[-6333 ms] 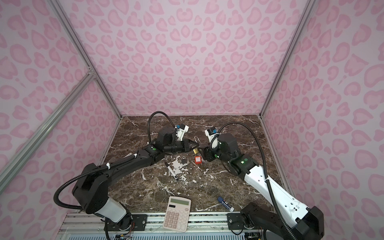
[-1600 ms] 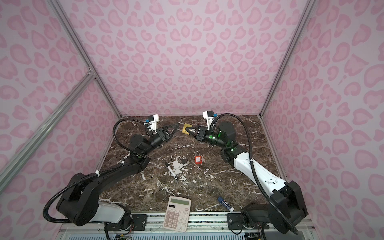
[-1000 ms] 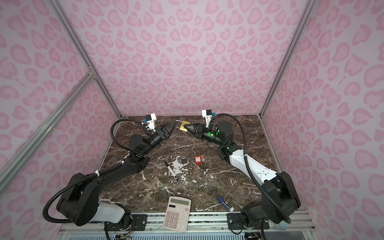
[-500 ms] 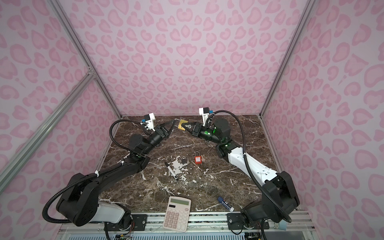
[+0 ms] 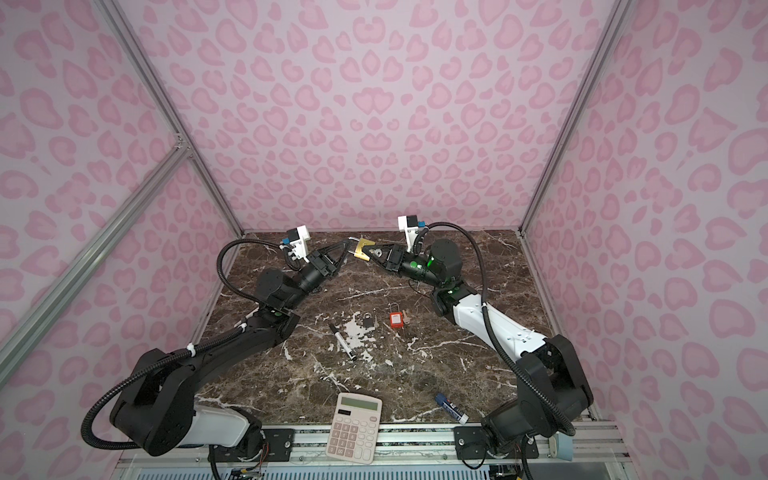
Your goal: Lock with the key
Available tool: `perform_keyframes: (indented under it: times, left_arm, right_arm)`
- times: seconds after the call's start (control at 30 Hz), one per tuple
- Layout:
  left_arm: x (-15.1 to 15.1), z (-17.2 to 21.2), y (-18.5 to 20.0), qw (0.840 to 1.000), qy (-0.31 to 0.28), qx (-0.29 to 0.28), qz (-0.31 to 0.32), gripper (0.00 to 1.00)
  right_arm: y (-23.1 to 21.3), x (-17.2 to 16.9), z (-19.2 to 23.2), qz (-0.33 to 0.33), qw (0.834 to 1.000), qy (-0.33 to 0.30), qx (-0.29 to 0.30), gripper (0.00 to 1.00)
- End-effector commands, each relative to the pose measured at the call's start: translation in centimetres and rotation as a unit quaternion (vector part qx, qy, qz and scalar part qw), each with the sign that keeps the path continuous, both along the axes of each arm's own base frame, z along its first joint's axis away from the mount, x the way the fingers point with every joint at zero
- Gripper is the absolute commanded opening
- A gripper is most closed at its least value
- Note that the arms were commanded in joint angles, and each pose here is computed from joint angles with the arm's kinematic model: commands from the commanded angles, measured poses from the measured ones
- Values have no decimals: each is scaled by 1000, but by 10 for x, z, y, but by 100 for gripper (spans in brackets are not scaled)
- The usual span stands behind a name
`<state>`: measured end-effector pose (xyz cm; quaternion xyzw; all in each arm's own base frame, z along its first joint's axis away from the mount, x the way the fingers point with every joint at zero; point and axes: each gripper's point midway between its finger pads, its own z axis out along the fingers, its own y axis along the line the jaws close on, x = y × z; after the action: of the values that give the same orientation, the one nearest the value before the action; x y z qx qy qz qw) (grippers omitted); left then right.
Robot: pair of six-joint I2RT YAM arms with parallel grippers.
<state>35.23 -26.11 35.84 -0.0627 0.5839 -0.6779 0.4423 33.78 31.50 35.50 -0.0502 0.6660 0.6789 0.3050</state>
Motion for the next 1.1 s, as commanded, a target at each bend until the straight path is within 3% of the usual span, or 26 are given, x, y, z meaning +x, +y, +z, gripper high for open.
perform_keyframes:
  times: [0.0,0.13,0.23,0.33,0.43,0.8,0.9,0.97,1.07]
  left_arm:
    - [-33,-2,-23,995,-34,33,-89,4]
    - [-41,-7,-42,994,-30,33,-104,4]
    - [-42,-17,-40,994,-21,26,-102,4]
    - [-39,-15,-16,997,-28,33,-64,4]
    - [-41,-3,-6,996,-42,37,-67,4]
    - [-44,7,-21,993,-49,32,-98,4]
    - [-59,2,-55,990,-52,49,-125,4]
    - [-71,-1,-72,983,-56,45,-169,4]
    - [-62,-10,-47,991,-37,37,-123,4]
  right_arm:
    - [5,-10,3,27,1000,-4,9,0]
    - [20,-7,4,18,1000,-17,-3,0]
    - [34,-10,12,58,998,-21,-21,0]
    - [17,-11,8,51,998,-16,-19,0]
    - [1,-15,1,41,998,-16,-34,0]
    - [-1,-19,10,46,998,-23,-22,0]
    - [19,-19,18,41,998,-40,-14,0]
    - [39,-24,33,86,995,-53,-16,0]
    - [24,-19,33,94,994,-49,-25,0]
